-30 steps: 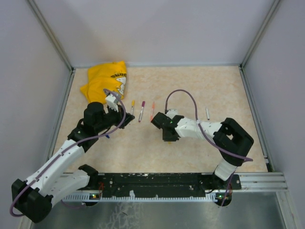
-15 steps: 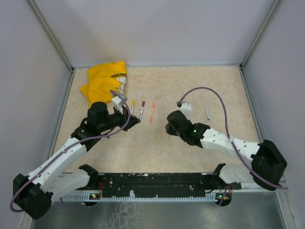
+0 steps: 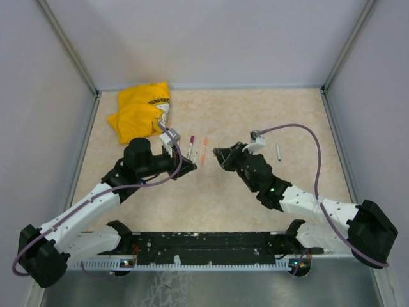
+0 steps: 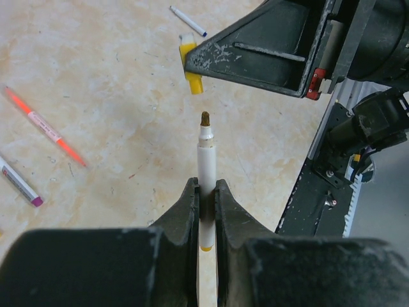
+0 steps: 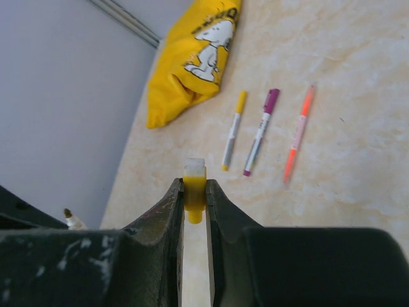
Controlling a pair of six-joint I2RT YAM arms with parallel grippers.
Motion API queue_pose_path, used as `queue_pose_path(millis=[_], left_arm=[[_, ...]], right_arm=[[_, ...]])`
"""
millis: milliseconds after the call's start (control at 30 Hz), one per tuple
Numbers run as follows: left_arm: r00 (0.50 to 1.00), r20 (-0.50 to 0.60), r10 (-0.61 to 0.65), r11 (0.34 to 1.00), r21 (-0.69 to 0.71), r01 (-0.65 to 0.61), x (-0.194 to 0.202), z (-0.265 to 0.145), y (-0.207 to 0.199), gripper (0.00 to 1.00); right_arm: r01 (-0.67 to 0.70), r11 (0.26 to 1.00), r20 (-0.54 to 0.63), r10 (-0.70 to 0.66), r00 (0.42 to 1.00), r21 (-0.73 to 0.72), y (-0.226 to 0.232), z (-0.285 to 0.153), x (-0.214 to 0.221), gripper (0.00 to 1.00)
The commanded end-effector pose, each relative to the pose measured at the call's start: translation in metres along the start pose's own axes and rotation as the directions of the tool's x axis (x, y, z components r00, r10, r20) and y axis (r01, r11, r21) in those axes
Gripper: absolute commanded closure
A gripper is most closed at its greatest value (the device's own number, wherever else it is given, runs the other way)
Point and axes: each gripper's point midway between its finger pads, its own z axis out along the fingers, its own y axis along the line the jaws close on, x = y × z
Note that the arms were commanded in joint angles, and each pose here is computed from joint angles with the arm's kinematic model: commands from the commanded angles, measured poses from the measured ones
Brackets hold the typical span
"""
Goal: Insert the pens into the pen caps
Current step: Insert the pen cap onto the pen.
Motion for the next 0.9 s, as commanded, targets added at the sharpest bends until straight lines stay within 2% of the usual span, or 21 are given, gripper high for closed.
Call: queue_pose_path(millis=[0,167,300,867], left_arm=[[0.997,0.057,0.06,0.995,0.073,-0.064,-0.02,-0.001,-0.016,1.0],[0.997,0.057,0.059,0.994,0.092,-0.064,-0.019,-0.001,-0.019,1.0],[0.997,0.057,0.06,0.992,0.106,-0.066,-0.019,0.0,-0.021,1.0],[0.996,0.057,0.064,0.99,0.121,-0.07,-0.018,0.0,-0.023,1.0]], right_arm=[[-0.055,0.963,0.226,0.117,0.967,-0.265,0.057,-0.009,-0.059,1.0],[-0.066,0.914,0.282,0.191,0.94,-0.401,0.071,-0.019,-0.069,1.0],[0.001,0.88,0.272,0.146,0.951,-0.475,0.087,-0.022,-0.063,1.0],[0.009,0.843,0.247,0.147,0.958,-0.537,0.105,-0.016,-0.059,1.0]])
